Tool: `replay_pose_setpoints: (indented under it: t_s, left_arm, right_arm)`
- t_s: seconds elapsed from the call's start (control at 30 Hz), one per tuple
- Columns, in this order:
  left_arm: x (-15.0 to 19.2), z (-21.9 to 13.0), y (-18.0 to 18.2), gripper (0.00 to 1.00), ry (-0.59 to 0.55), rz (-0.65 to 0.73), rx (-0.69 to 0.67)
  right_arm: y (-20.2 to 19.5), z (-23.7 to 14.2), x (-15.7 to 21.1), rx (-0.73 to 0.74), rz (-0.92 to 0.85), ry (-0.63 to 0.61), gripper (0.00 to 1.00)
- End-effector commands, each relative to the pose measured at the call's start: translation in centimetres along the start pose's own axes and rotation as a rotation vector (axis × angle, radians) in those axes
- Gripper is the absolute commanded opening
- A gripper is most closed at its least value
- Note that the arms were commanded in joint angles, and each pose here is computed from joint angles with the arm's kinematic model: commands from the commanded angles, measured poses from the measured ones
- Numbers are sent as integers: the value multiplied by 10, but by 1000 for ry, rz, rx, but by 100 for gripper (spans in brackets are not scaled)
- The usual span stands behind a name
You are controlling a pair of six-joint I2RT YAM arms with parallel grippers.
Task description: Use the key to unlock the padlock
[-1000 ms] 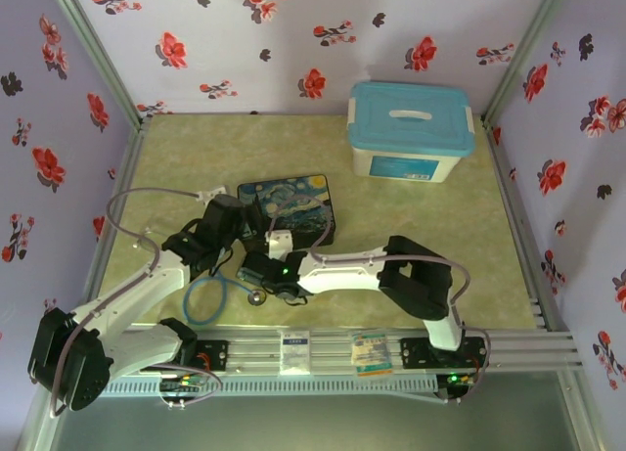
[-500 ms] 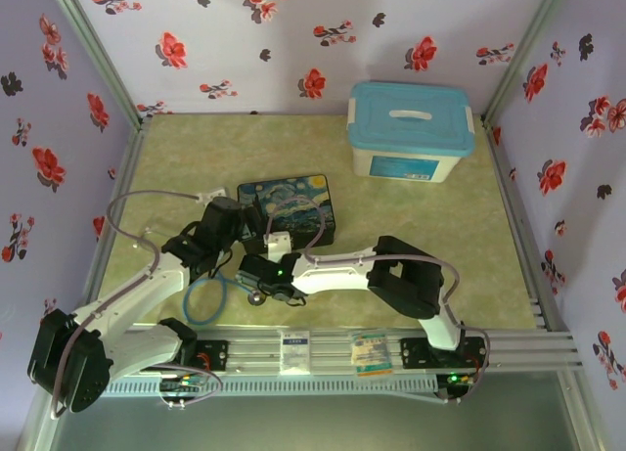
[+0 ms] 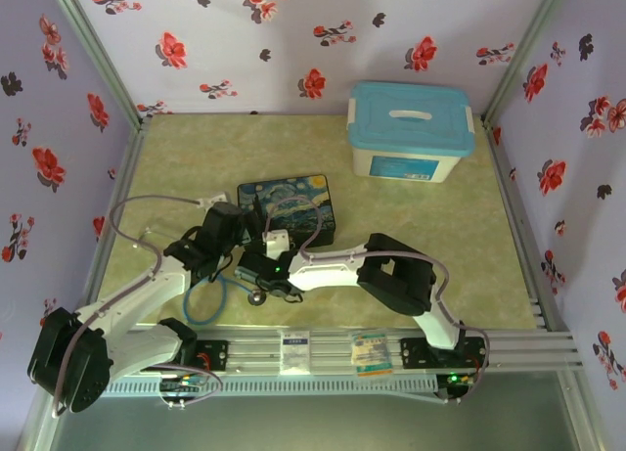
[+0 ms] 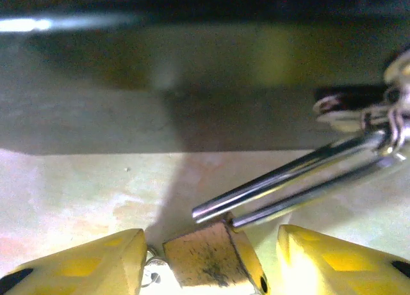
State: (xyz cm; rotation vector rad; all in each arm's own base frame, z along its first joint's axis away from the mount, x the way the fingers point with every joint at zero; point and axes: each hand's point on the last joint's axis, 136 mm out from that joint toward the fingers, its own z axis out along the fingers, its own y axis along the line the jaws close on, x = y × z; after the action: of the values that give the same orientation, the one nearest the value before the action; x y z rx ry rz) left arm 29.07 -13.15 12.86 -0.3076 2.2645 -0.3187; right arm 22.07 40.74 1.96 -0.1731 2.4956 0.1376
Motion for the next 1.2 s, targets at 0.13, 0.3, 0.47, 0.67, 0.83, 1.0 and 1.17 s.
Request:
replay_pose_setpoints:
  t_s: [0.13,0.3,0.47,0.67,0.83,1.0,1.17]
  left_arm:
    - [-6,-2,-3,74,-25,-3,24]
    - [-9,-1,-2,74,-24,11,8]
    - [-11,-1,-2,74,-26,15,5]
    - [-12,-2,-2,74,-26,17,6]
    - [-18,-5,-2,74,-26,44,-9]
    - [-46,-25,-11,76,-80,77,-7]
    - [-43,-9,-56,70,-13,87,150]
  right_arm:
    - [-12,19,16,58,-18,31,46]
    - [-16,15,16,41,-15,21,38]
    - [-10,11,18,-77,38,13,24]
    - [-8,12,17,-220,126,6,16]
    - [-3,6,12,-365,193,-29,2]
    - [-1,4,12,-509,298,-34,0]
    - [3,0,7,-642,366,-73,0]
